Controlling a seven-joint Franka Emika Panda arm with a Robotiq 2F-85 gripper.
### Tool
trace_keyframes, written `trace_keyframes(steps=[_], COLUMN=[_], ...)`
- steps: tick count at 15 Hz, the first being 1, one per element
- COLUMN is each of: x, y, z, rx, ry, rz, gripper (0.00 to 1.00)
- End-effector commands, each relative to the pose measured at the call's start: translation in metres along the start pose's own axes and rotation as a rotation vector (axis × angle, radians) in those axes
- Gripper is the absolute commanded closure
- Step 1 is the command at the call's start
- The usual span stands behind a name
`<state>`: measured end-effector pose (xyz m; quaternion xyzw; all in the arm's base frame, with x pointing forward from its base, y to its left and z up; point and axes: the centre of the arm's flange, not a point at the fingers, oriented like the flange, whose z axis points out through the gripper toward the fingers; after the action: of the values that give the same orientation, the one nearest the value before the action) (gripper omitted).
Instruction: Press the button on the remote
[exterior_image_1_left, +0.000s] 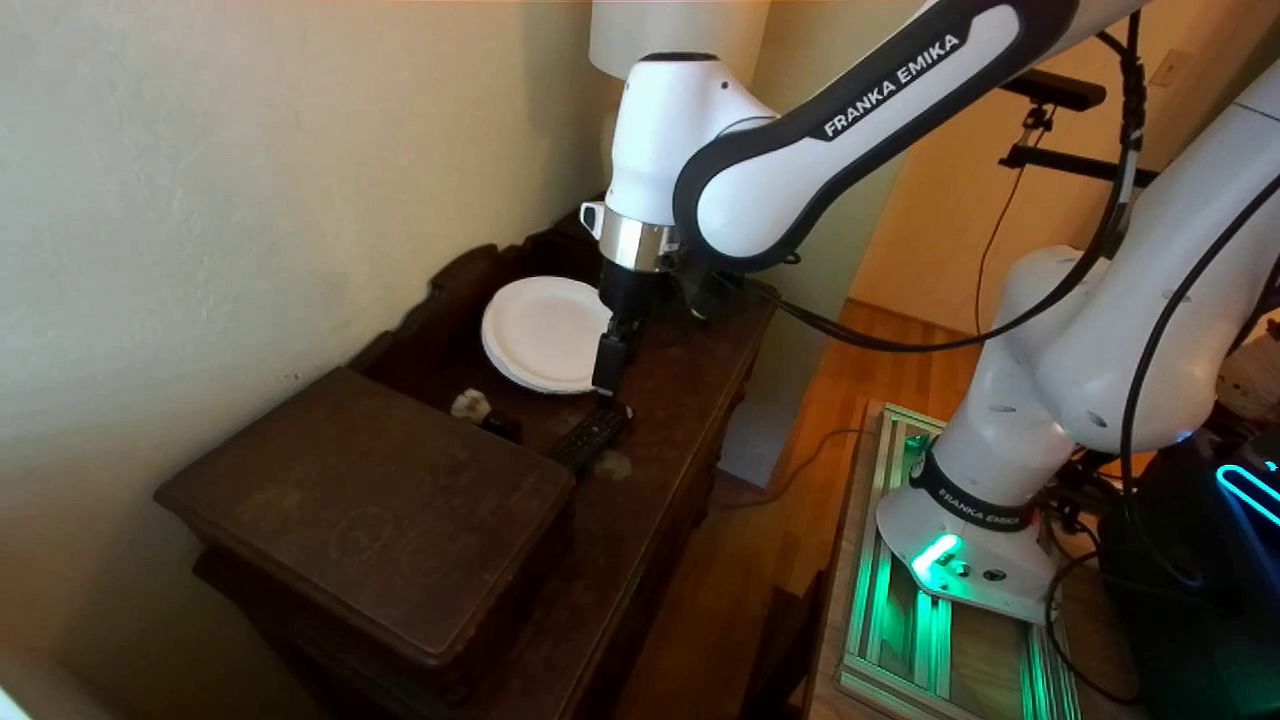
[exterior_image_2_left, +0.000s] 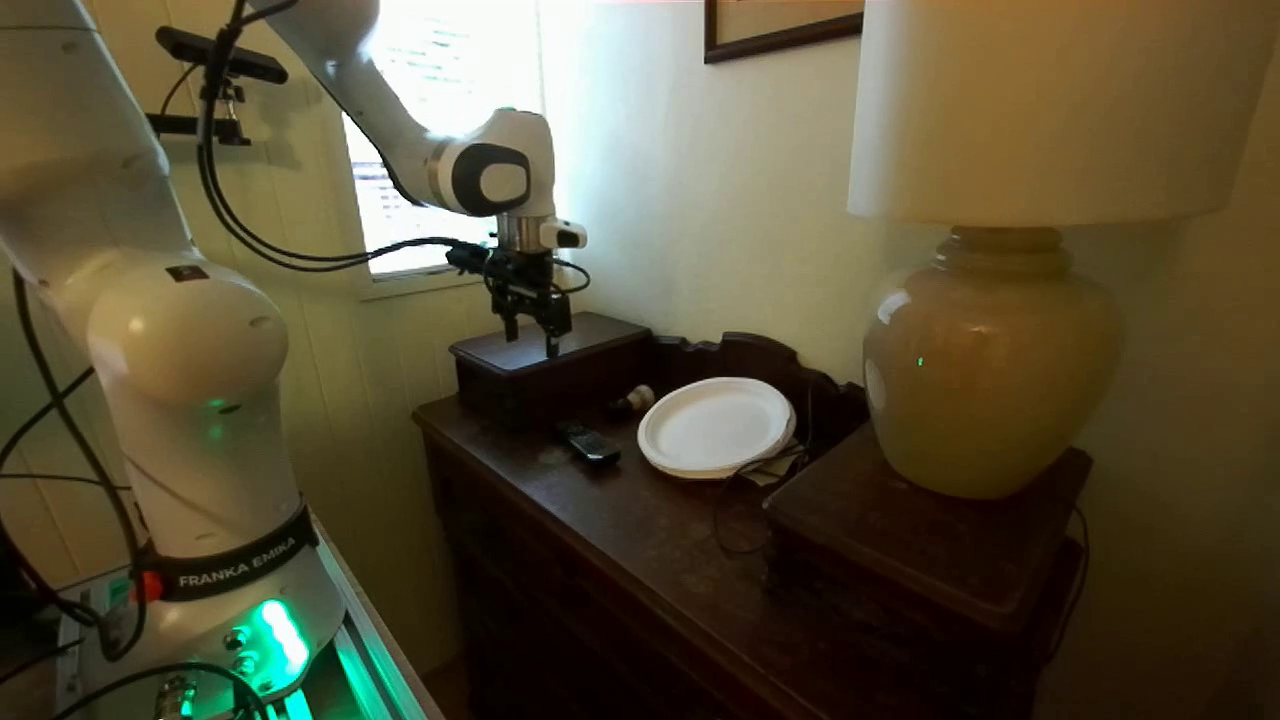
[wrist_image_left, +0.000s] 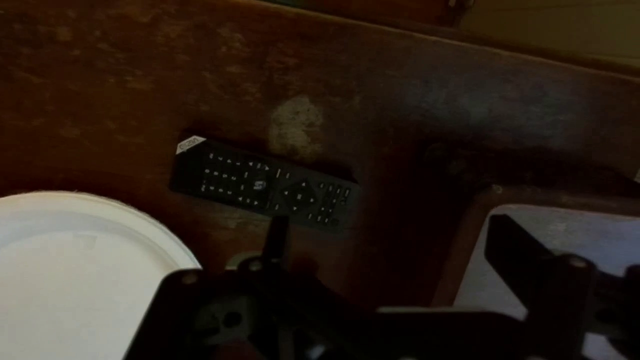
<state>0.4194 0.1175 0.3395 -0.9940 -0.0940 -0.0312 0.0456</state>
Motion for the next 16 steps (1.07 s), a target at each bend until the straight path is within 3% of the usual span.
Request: trace_keyframes(steps=[1,6,9,10,11,16], x=[0.000,0.003,0.015,0.018,0.022,0.040], y=[0.000,0.001,0.004,0.005,0.006,0.000], z=[0.007,0.014,0.037,0.044,0.051,0.080], rx=[0.006,0.010,-0.026,-0.044,-0.062,-0.104], ry=[-0.016,-0.027,-0.034,-0.033,-0.026,0.033], rz=[-0.010,-0.021,-0.012,-0.010,-0.005,0.015], gripper=[0.00,0.00,0.00,0.08,0.26,0.62])
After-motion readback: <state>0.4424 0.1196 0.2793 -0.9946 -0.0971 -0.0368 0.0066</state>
